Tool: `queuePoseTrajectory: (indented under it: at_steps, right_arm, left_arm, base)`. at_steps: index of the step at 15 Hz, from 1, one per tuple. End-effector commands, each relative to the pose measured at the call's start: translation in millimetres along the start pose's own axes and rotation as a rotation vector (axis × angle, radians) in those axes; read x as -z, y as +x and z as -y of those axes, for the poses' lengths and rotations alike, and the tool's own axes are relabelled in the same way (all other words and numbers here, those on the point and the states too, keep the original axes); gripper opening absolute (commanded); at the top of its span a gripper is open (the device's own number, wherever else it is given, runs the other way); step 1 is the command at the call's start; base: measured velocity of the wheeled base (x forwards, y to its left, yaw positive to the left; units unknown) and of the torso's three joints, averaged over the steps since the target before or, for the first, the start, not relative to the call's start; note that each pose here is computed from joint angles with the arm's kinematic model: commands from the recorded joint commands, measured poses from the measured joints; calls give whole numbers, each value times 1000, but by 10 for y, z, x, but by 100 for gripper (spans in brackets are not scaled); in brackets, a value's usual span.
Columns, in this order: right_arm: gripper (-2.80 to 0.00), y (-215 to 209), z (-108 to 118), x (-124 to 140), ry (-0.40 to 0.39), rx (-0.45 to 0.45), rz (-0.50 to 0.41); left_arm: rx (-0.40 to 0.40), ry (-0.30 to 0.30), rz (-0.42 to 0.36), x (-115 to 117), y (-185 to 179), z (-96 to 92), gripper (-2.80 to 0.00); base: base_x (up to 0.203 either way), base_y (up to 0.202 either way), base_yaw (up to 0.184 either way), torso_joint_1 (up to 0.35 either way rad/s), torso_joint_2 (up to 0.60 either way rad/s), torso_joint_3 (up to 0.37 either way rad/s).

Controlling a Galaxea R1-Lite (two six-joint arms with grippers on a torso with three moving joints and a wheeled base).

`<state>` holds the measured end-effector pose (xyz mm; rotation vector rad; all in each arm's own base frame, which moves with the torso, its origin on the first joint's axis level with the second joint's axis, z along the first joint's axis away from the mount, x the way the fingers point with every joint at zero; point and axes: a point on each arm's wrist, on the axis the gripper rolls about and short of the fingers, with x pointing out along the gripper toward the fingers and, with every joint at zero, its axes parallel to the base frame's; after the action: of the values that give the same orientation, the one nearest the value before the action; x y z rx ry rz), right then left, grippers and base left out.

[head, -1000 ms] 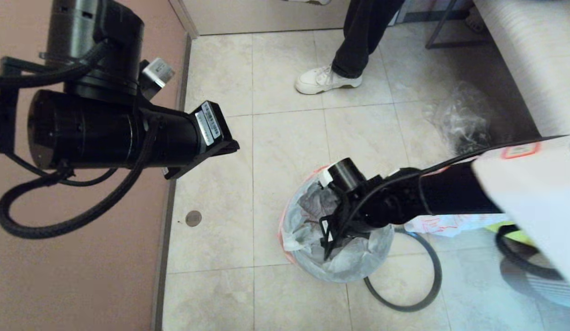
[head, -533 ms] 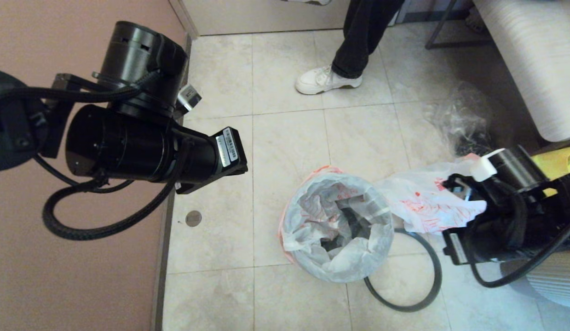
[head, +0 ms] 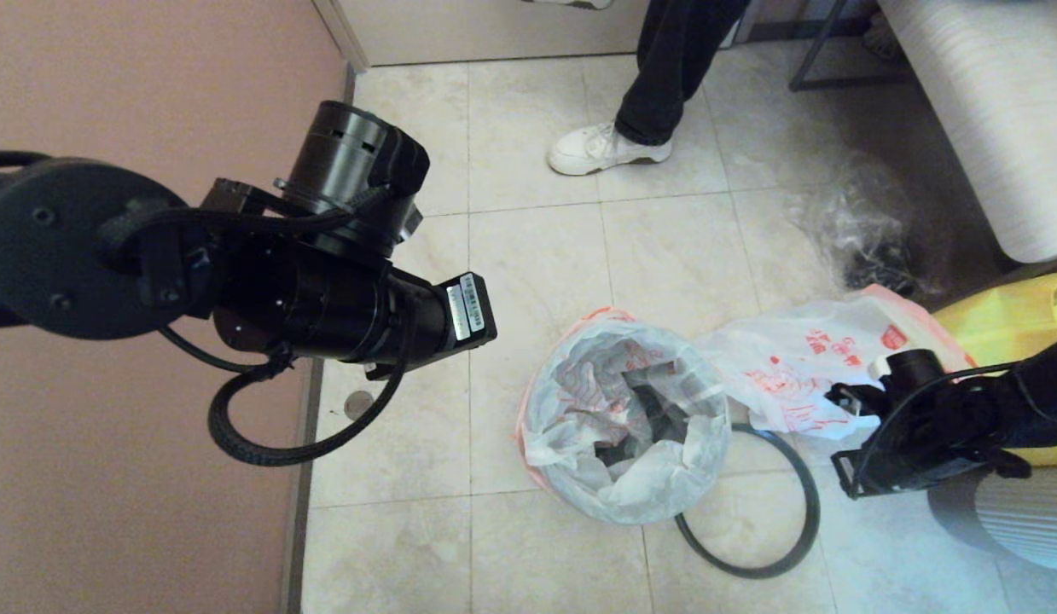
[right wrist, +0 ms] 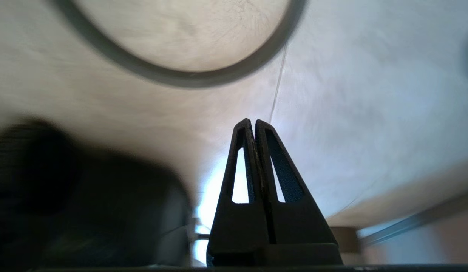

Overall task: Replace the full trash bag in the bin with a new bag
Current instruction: Place the trash can ring on the trash can

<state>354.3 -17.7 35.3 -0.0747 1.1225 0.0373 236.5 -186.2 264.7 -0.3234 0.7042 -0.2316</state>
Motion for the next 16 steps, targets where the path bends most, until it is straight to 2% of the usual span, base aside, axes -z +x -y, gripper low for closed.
queuePoseTrajectory:
  at_steps: [1, 3, 5, 6, 7, 12, 16]
  right_arm:
    - [-280, 831, 88, 221, -32, -16, -163]
    - [-280, 1238, 191, 225, -81, -27, -123]
    - [-280, 1603, 278, 126, -123, -6, 43]
    - [-190, 1699, 321, 36, -150, 15, 139]
    - [0, 1748, 345, -13, -160, 23, 178]
    - [0, 1753, 416, -163, -135, 46, 238]
    - [0, 1581, 398, -130, -127, 33, 227]
  left_arm:
    - [-13, 1, -14, 22, 81, 14, -280]
    - [-17, 4, -21, 37, 144, 27, -280]
    - [-24, 2, -18, 38, 159, 23, -280]
    - [-28, 1, -20, 37, 174, 15, -280]
    - [-32, 1, -23, 39, 200, 15, -280]
    - [-31, 4, -28, 56, 213, 25, -280]
    - [-27, 9, -37, 81, 219, 46, -280]
  base:
    - [0, 0, 0, 0, 0, 0]
    - [0, 0, 0, 0, 0, 0]
    - [0, 0, 0, 0, 0, 0]
    - [0, 0, 0, 0, 0, 0]
    - [0, 0, 0, 0, 0, 0]
    - [0, 0, 0, 0, 0, 0]
    - [0, 0, 0, 0, 0, 0]
